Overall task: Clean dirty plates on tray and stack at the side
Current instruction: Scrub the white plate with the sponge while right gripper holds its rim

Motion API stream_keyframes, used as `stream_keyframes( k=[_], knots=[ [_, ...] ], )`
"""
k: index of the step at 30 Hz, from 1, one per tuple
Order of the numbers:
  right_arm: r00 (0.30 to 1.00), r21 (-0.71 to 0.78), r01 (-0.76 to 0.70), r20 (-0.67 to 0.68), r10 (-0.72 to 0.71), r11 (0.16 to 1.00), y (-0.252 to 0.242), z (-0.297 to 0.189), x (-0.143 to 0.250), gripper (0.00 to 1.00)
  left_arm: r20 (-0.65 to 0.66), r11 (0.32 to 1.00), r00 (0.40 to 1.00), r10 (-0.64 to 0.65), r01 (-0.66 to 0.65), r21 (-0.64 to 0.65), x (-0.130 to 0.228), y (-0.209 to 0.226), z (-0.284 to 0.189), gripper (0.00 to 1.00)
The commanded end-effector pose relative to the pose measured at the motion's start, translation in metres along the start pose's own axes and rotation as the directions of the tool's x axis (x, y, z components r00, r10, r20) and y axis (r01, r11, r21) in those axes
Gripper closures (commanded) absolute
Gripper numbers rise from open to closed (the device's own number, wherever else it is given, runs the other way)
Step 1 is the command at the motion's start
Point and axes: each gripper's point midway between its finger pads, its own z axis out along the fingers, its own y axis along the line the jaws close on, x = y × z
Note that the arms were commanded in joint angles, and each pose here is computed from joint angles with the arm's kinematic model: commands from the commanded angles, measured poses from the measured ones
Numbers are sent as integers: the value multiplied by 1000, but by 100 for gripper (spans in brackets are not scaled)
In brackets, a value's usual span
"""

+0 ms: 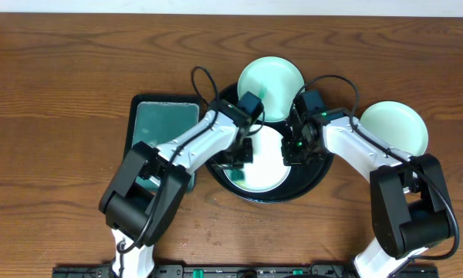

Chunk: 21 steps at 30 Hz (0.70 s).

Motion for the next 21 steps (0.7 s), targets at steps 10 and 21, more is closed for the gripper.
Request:
stream_keyframes(
  k=[10, 21],
  knots=[
    [999, 57, 28, -46, -26, 998, -9, 15, 10, 99, 166, 992, 986, -23, 44, -119, -50, 35, 21, 92],
    [999, 57, 29, -46, -26, 998, -9, 15, 10, 99, -12, 865, 990, 142, -118, 487, -7, -102, 32, 93]
  ],
)
